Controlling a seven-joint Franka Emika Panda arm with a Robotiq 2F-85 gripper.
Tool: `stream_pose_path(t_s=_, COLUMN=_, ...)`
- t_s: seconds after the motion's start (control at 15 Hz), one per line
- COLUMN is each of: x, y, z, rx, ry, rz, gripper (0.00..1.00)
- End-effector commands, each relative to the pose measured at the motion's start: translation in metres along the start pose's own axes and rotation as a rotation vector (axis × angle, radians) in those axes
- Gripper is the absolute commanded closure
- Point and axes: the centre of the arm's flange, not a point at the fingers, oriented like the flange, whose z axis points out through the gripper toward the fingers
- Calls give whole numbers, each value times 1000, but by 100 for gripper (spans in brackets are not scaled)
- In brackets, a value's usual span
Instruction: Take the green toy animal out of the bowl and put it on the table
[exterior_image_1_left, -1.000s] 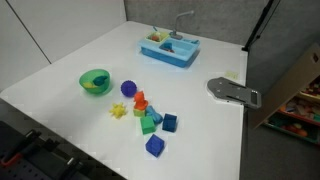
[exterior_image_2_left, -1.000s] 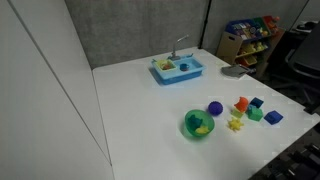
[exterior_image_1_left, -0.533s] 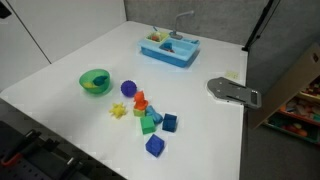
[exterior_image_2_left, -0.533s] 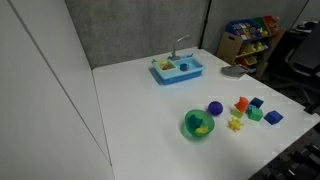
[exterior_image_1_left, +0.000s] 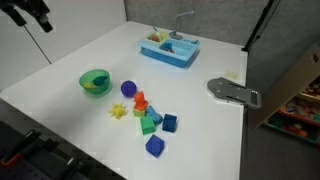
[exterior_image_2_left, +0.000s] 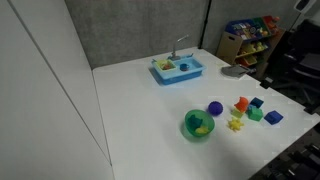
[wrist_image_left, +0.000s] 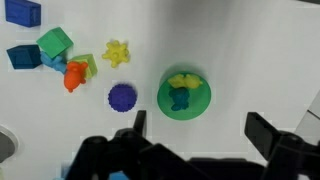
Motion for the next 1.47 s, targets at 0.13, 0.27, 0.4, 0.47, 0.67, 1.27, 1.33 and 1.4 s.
stream_pose_path(t_s=0.13, x=68, y=1, z=53, rx=13, ry=-46, rz=57, gripper=0)
stream_pose_path(t_s=0.27, x=82, y=2, z=75, rx=13, ry=-60, rz=65, gripper=0)
stream_pose_path(t_s=0.4, x=92, y=3, z=98, rx=8, ry=-84, rz=73, gripper=0)
stream_pose_path(t_s=0.47, x=96, y=3, z=108, rx=5, ry=-95, rz=77, gripper=0)
stream_pose_path(t_s=0.67, x=104, y=2, z=135, rx=-2, ry=-135, rz=83, gripper=0)
stream_pose_path(t_s=1.27, x=95, y=4, z=151, rx=1, ry=-168, rz=67, gripper=0)
stream_pose_path(t_s=1.33, x=99, y=4, z=160, rx=2, ry=-173, rz=66, gripper=0)
stream_pose_path(t_s=1.4, x=100, y=3, z=168, rx=2, ry=-187, rz=65, gripper=0)
